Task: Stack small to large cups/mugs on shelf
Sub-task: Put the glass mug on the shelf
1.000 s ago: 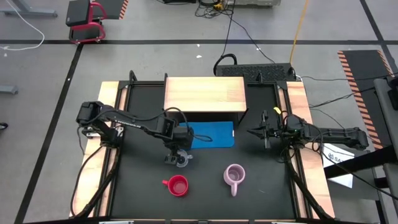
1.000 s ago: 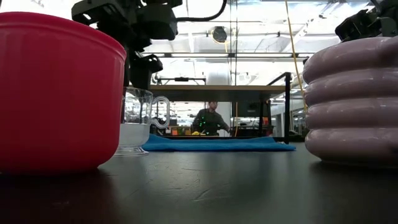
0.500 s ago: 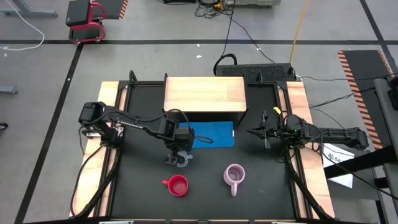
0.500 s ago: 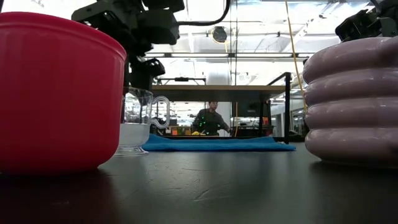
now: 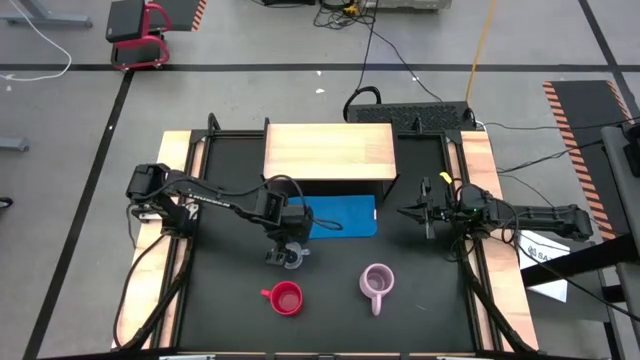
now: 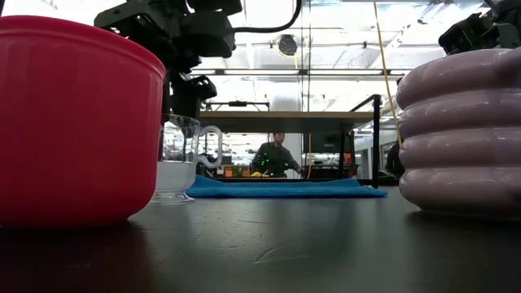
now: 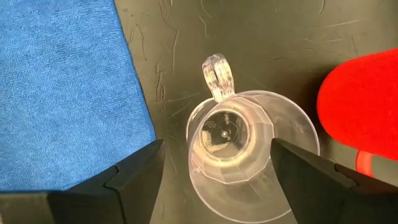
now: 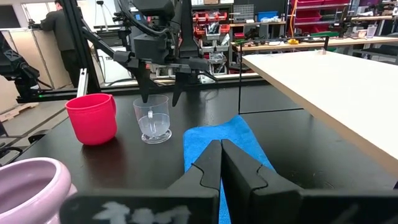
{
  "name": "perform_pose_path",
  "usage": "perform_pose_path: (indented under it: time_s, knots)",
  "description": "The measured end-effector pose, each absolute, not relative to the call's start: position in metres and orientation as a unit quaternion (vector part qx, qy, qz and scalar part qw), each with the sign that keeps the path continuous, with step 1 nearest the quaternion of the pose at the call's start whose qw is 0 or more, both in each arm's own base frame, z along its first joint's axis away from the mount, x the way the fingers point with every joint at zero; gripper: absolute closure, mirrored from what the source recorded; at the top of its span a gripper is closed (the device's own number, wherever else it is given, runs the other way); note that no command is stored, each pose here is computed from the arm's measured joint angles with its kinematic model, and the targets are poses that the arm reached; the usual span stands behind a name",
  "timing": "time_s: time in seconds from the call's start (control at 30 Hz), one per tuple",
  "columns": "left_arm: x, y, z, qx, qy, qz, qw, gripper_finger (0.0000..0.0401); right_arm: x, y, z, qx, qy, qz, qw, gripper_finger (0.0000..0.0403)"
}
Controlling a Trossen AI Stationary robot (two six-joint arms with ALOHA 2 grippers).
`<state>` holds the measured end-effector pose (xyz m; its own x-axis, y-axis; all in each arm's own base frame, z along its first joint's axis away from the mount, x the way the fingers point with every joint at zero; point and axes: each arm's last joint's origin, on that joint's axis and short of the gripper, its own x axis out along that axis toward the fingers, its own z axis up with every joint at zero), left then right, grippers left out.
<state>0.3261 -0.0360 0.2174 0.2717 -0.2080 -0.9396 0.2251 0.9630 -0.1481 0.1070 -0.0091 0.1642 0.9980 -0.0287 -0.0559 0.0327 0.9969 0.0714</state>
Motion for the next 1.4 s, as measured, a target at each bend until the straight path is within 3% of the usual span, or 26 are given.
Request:
perform_pose_path:
  time_s: [0.17,0.53,0.97,1.2,1.4]
  knots:
    - [0.327,-0.036,0.218,0.008,0.586,-0.136,0.799,0.0113,0.107,-0.009,0.164,0.036,0.027,-0.015,0.999,0.0403]
    - [0.328,-0.036,0.218,0.01,0.579,-0.138,0.803,0.0234,0.107,-0.009,0.164,0.036,0.028,-0.015,0.999,0.0403]
    - [0.321,-0.035,0.198,0.01,0.587,-0.137,0.797,0.0299,0.107,-0.009,0.164,0.036,0.028,-0.015,0.999,0.0403]
    - [0.322,-0.034,0.197,0.007,0.581,-0.14,0.802,0.0389,0.107,-0.009,0.164,0.036,0.028,-0.015,0.999,0.0403]
    - [0.321,-0.034,0.197,0.0,0.581,-0.15,0.8,0.0396,0.107,-0.009,0.164,0.036,0.028,-0.015,0.999,0.0403]
